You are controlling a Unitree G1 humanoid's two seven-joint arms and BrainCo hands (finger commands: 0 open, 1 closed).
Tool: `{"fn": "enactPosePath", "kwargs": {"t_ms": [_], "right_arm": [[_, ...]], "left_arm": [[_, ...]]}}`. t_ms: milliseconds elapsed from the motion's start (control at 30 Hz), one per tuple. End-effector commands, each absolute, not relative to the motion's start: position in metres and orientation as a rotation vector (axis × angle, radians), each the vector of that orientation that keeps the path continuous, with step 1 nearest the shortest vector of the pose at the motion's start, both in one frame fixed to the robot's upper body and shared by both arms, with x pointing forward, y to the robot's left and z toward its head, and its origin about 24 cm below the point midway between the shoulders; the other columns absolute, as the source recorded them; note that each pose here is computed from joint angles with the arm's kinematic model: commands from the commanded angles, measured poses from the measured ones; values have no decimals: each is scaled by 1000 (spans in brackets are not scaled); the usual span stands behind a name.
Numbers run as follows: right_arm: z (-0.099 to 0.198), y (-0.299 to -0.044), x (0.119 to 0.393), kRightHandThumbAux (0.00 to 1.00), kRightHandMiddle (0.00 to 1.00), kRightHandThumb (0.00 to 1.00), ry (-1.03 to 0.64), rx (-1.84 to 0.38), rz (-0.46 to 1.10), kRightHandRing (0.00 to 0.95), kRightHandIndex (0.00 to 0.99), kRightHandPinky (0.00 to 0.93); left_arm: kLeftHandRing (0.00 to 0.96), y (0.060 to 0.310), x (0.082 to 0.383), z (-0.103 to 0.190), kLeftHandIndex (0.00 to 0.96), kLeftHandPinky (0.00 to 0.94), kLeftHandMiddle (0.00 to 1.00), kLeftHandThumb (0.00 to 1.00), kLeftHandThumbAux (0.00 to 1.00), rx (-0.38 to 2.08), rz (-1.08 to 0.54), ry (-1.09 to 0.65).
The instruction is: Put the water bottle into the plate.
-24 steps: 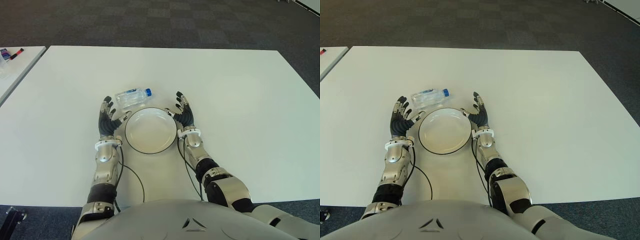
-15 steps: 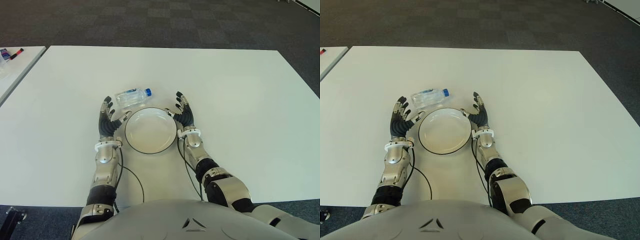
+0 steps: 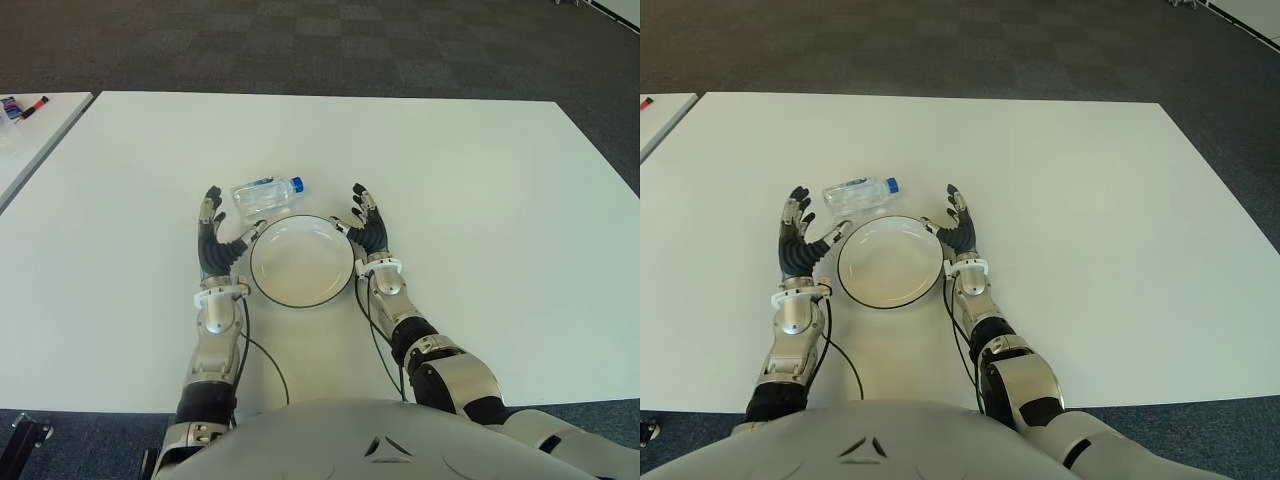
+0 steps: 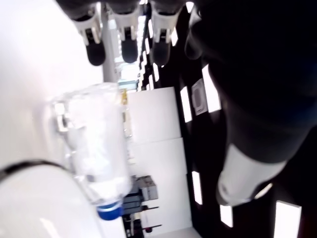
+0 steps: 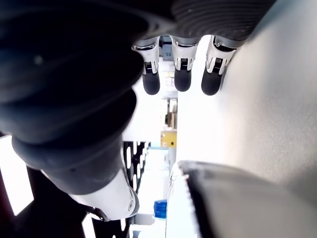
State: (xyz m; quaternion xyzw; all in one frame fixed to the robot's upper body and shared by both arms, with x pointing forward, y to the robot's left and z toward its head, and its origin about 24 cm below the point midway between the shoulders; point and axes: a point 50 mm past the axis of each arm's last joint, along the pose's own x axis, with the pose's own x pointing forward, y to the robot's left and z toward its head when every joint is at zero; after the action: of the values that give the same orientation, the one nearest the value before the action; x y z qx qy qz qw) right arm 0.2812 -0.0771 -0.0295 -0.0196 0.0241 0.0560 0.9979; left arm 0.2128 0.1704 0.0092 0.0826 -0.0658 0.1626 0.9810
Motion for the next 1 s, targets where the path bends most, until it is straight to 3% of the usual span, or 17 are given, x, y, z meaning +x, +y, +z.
{"fn": "enactPosePath", "kwargs": {"t_ms": [33, 400, 500, 700, 1000], "right_arm": [[-46, -56, 264, 909, 0, 0, 152, 14, 136, 0, 13, 90], [-42, -55, 265, 926, 0, 0, 130, 21, 136, 1, 20, 96], [-42, -55, 266, 930, 0, 0, 130, 22, 133, 3, 19, 97], [-44, -56, 266, 931, 0, 0, 141, 26, 124, 9, 26, 104], [-44, -55, 267, 923, 0, 0, 152, 18, 121, 13, 33, 103]], "left_arm": [[91, 168, 206, 16, 90, 115, 99, 0, 870, 209, 333, -181], [69, 164, 196, 32, 63, 68, 84, 0, 813, 413, 363, -212], [67, 162, 200, 40, 53, 77, 82, 0, 787, 567, 387, -267], [74, 162, 201, 45, 41, 117, 79, 0, 808, 810, 420, -345], [49, 162, 206, 50, 21, 89, 54, 0, 864, 973, 413, -386]]}}
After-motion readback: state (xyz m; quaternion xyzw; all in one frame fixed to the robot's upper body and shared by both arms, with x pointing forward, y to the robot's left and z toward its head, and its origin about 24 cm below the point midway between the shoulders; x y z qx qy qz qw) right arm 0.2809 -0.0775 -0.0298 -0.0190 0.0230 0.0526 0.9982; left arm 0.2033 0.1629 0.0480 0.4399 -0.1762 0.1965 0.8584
